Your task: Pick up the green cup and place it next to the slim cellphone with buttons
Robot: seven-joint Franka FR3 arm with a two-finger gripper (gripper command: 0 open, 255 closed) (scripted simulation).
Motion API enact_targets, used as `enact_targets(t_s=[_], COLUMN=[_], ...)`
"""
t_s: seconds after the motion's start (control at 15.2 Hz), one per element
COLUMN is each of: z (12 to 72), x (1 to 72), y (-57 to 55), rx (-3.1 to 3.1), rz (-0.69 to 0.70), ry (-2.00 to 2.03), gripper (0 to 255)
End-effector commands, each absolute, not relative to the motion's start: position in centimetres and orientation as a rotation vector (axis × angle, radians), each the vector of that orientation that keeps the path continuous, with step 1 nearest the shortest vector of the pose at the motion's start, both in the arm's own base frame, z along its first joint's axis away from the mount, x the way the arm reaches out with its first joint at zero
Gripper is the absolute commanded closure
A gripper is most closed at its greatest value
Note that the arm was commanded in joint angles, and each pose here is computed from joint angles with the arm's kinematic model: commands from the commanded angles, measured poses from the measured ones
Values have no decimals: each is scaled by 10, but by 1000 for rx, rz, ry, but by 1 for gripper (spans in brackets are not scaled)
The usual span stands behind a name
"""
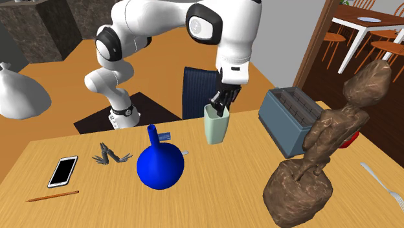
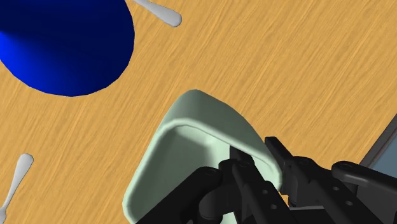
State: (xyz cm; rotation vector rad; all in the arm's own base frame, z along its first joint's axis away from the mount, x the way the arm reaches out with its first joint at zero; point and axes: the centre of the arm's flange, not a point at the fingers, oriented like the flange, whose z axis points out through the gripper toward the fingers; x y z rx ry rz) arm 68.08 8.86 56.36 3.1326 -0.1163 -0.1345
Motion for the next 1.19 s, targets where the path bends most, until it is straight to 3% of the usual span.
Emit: enact_targets(t_s=[0.0, 0.26, 1.12], z=[574, 594, 594], x=[681, 681, 538], y=[89, 89, -6], rx=[3132, 3132, 3132], rz=[-135, -135, -135], ry=[-116, -116, -116], gripper=[255, 255, 255])
